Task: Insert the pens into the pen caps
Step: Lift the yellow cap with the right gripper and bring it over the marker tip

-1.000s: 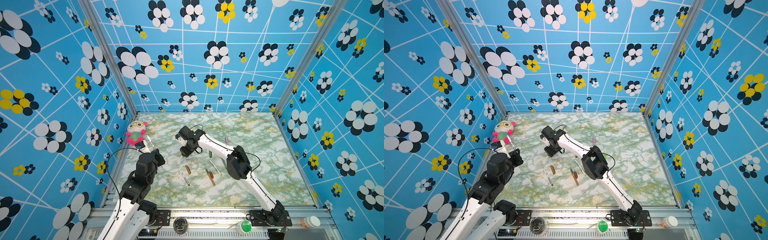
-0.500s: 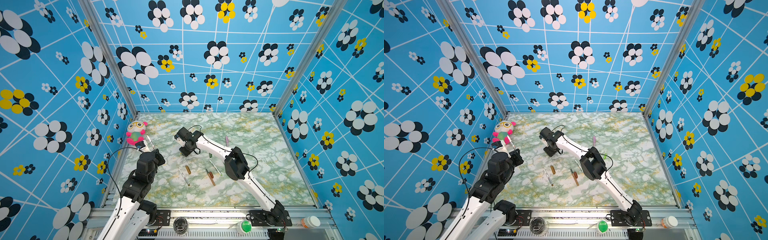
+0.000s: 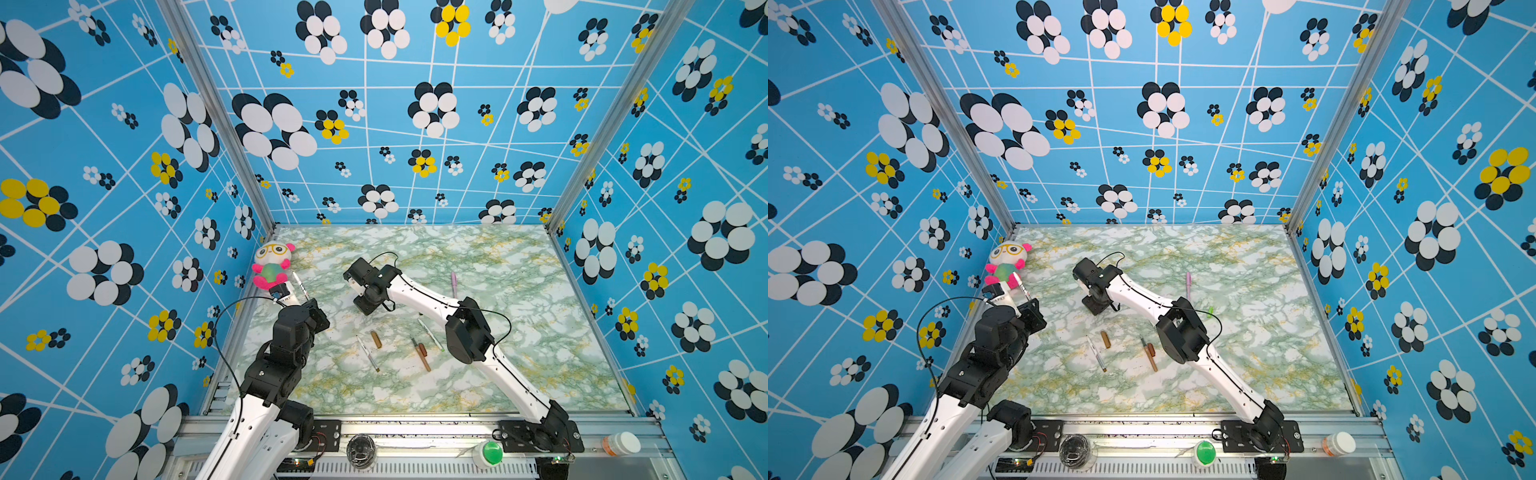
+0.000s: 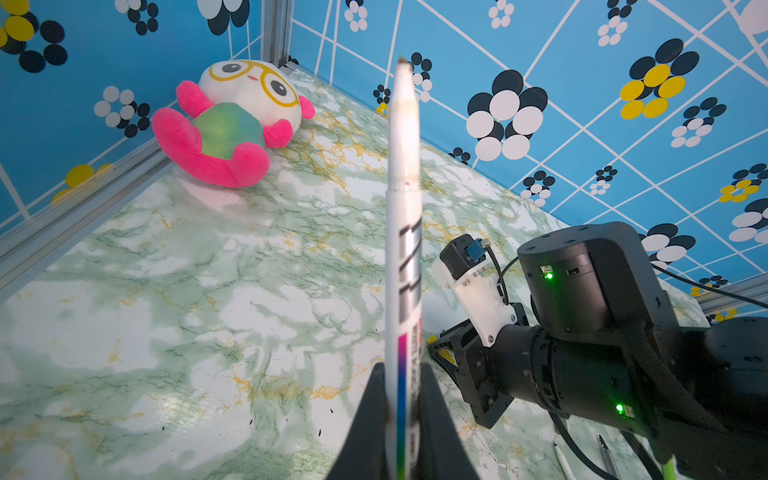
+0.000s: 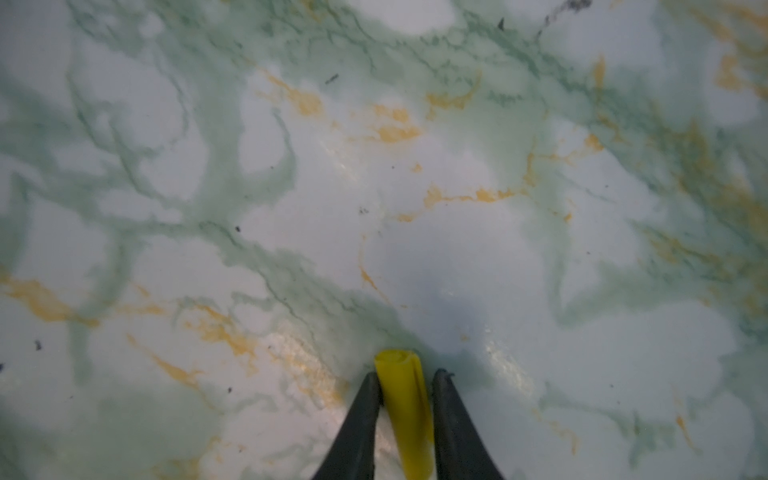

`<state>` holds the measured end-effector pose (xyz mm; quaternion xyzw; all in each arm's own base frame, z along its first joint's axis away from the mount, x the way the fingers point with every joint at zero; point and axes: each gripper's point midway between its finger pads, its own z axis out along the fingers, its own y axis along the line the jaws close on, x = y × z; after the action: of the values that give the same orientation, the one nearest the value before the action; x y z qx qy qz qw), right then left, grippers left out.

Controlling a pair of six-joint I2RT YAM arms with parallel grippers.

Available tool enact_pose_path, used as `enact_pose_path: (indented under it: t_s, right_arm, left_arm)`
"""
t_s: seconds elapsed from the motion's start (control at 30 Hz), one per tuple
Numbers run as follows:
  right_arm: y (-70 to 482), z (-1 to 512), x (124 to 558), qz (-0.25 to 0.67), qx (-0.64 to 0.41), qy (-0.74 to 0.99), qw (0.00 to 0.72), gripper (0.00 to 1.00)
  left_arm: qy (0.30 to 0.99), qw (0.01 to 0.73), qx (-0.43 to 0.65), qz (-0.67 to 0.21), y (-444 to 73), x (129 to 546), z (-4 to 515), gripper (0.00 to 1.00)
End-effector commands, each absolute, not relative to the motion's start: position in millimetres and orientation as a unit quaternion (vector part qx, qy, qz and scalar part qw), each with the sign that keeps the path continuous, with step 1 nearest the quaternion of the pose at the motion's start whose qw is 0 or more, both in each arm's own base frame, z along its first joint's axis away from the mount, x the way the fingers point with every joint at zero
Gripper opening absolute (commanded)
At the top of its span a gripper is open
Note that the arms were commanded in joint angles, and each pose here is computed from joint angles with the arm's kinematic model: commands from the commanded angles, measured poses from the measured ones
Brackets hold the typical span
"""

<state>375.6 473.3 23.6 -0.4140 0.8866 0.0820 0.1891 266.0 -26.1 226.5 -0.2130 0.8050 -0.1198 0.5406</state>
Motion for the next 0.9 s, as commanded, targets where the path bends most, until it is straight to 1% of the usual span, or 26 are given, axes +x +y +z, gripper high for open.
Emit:
enact_pose_path:
  t_s: [0.0,0.17,0.33,0.6,0.73,0.83,0.87]
  right_arm:
    - [454,-40,351,0.05,-0.416,0.902,0.109,0.21]
    - [453,-35,348,0.056,-0.401,0.909,0.104,0.13]
    - [453,-10,351,0.08,-0.369,0.919,0.117,0.09]
    - [448,81,386,0.186,-0.259,0.931,0.181,0.05]
    - [431,125,405,0.249,-0.187,0.927,0.211,0.03]
    - [409,157,419,0.298,-0.126,0.916,0.236,0.02]
    - [400,175,424,0.321,-0.103,0.908,0.249,0.01]
  left_arm:
    - [0.803,0.542,-0.218,-0.121,-24,265,224,0.0]
    - [0.802,0.542,-0.219,-0.122,-24,265,224,0.0]
    - [0.803,0.541,-0.216,-0.126,-26,266,224,0.0]
    - [0.82,0.516,-0.164,-0.185,-59,280,219,0.0]
    - [0.826,0.497,-0.116,-0.24,-88,288,220,0.0]
    - [0.827,0.478,-0.078,-0.284,-111,291,221,0.0]
    - [0.827,0.471,-0.065,-0.301,-119,292,222,0.0]
